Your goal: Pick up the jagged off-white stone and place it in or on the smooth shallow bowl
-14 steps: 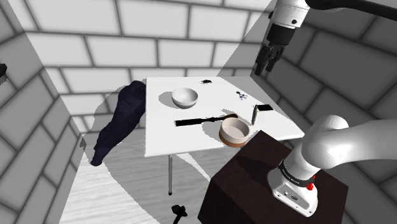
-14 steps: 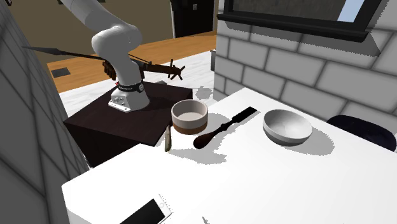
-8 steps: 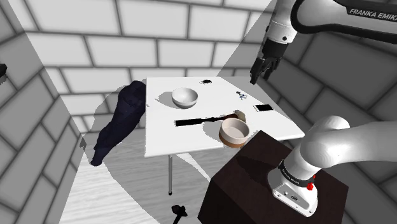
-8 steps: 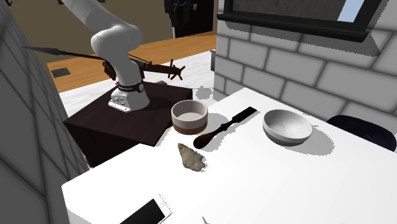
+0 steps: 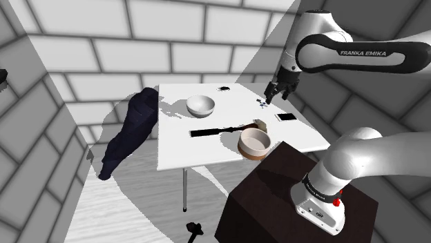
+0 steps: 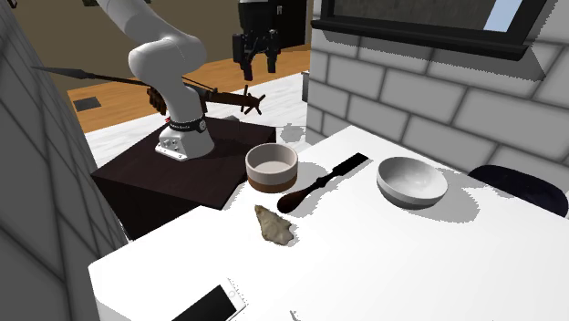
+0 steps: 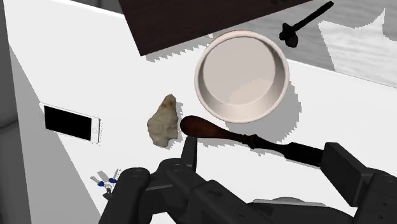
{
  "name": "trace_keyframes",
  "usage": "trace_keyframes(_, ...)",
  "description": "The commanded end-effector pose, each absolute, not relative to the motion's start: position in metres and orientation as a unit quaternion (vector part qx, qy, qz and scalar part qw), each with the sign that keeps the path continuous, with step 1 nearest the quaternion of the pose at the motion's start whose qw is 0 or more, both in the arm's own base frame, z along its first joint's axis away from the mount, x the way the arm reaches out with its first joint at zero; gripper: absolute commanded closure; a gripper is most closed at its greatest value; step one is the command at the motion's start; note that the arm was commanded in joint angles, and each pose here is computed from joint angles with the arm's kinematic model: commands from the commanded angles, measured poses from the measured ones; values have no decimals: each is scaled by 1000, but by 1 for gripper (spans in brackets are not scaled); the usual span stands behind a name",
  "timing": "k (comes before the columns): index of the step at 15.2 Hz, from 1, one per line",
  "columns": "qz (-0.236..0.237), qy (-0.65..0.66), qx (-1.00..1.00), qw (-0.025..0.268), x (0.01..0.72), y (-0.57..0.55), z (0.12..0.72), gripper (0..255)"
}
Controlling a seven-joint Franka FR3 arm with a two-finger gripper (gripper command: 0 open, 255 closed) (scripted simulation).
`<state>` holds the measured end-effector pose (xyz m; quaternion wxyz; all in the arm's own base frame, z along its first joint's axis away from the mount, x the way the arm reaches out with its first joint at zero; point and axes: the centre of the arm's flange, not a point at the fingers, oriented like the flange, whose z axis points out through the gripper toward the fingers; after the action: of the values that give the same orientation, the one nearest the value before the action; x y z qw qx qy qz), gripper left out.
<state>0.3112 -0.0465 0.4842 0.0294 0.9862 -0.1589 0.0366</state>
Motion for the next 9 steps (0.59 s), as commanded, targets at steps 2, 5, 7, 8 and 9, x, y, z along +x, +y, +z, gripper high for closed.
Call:
trace_keyframes(2,46,-197,978,47,315,-62,453,0)
trace_keyframes(5,54,-233,969,65,317,-79,420,0)
trace_keyframes(7,59,-258,961,76,318,-92,399,0)
trace_keyframes(8,62,-270,957,82,319,-98,389,0)
trace_keyframes(9,64,-282,953,88,319,-105,378,0)
